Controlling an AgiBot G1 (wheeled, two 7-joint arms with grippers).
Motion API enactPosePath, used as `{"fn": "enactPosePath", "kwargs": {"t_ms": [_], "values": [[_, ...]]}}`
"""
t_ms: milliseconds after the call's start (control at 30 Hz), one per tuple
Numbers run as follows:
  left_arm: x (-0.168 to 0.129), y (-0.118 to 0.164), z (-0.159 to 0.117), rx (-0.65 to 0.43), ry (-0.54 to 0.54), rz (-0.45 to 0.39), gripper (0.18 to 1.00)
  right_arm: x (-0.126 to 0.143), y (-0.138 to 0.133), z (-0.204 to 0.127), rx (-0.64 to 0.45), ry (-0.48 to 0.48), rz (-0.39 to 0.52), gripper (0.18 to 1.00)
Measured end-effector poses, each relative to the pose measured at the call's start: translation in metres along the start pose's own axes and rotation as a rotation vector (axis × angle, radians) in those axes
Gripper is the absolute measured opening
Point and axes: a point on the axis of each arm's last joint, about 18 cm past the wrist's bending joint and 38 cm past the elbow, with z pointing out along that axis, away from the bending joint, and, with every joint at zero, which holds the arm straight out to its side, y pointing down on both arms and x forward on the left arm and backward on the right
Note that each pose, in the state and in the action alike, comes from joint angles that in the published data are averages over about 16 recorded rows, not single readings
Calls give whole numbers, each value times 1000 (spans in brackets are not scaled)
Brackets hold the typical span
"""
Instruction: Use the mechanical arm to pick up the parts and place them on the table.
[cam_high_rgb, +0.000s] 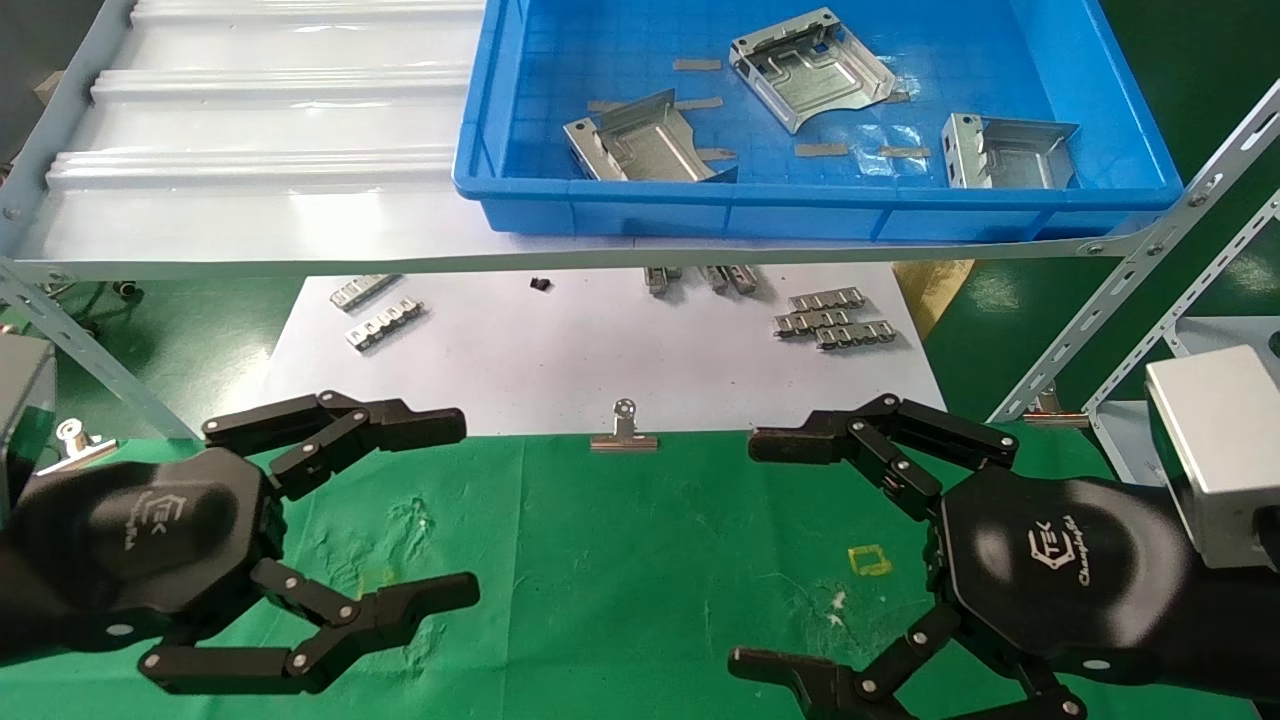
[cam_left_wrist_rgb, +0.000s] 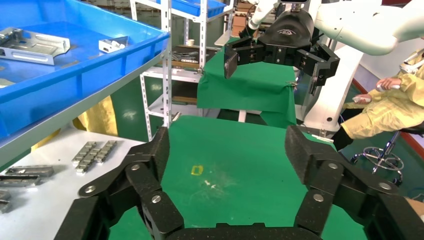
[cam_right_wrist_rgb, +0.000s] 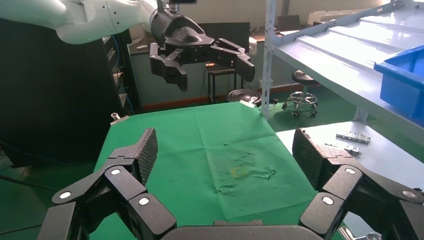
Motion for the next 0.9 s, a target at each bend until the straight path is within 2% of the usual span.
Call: {"fn": "enactPosePath", "kwargs": {"t_ms": [233, 767, 900], "values": [[0, 0, 0, 0, 0, 0, 779, 0, 0, 0, 0, 0, 0, 1001], [0, 0, 0, 0, 0, 0, 402, 0, 0, 0, 0, 0, 0, 1001], [0, 0, 0, 0, 0, 0, 335, 1, -1, 1, 0, 2, -6, 1001]]}}
